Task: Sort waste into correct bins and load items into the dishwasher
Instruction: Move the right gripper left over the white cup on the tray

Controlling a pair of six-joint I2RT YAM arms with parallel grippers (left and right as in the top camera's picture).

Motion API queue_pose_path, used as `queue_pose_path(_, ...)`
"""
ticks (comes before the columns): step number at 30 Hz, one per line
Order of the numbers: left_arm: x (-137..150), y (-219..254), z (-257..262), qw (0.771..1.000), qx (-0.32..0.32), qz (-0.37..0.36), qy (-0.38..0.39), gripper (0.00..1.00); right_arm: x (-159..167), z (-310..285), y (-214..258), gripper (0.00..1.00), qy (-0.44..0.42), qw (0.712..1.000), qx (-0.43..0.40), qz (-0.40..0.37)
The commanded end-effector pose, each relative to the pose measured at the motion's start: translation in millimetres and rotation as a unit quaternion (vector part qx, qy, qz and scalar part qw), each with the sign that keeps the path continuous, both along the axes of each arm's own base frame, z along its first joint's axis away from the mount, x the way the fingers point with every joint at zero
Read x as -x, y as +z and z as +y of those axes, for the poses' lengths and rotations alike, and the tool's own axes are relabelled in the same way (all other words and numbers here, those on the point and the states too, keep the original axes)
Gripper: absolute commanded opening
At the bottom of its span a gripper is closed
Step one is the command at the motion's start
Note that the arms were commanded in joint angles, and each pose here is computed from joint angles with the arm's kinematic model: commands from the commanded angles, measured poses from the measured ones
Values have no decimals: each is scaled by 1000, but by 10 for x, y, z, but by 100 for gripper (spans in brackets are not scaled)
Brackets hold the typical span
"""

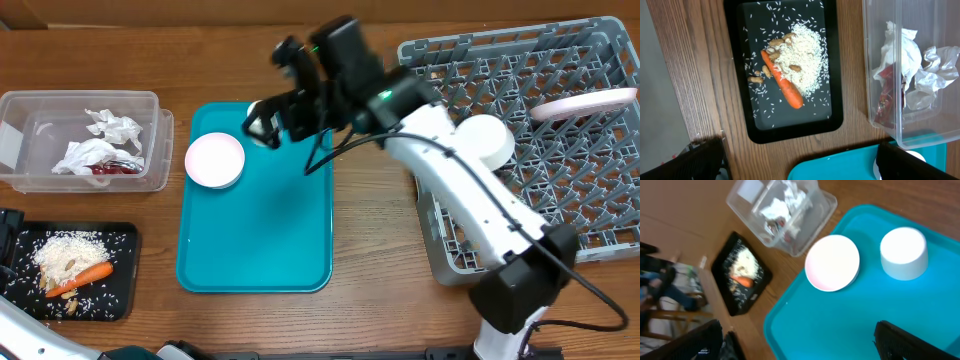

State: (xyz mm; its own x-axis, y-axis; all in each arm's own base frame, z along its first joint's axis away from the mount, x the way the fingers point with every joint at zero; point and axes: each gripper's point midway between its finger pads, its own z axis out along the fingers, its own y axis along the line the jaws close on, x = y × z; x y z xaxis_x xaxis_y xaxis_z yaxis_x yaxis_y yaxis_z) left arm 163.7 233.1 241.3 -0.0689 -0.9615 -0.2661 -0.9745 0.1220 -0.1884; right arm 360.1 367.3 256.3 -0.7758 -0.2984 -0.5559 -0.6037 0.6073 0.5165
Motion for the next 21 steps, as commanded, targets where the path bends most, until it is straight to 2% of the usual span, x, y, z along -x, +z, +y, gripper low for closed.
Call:
queue_pose_path(1, 8, 30, -3, 1000, -3, -5, 4, 100, -181, 35, -356, 100, -53, 994, 85, -44)
queue_pose_path(7, 8, 29, -2, 1000, -3, -5, 4, 100, -449, 155, -805, 100, -99, 981, 146, -86)
queue_pose_path(12, 8, 29, -2, 1000, -3, -5, 4, 100, -776, 52, -1079, 100, -177, 962, 177, -106)
queue_pose_path(18, 8, 30, -3, 1000, -3, -5, 4, 100, -930, 195, -1245, 100, -181, 963, 160, -120)
queue_pose_path(21, 8, 30, -3, 1000, -3, -5, 4, 100, -985, 240, -1495, 100, -180, 962, 167, -116)
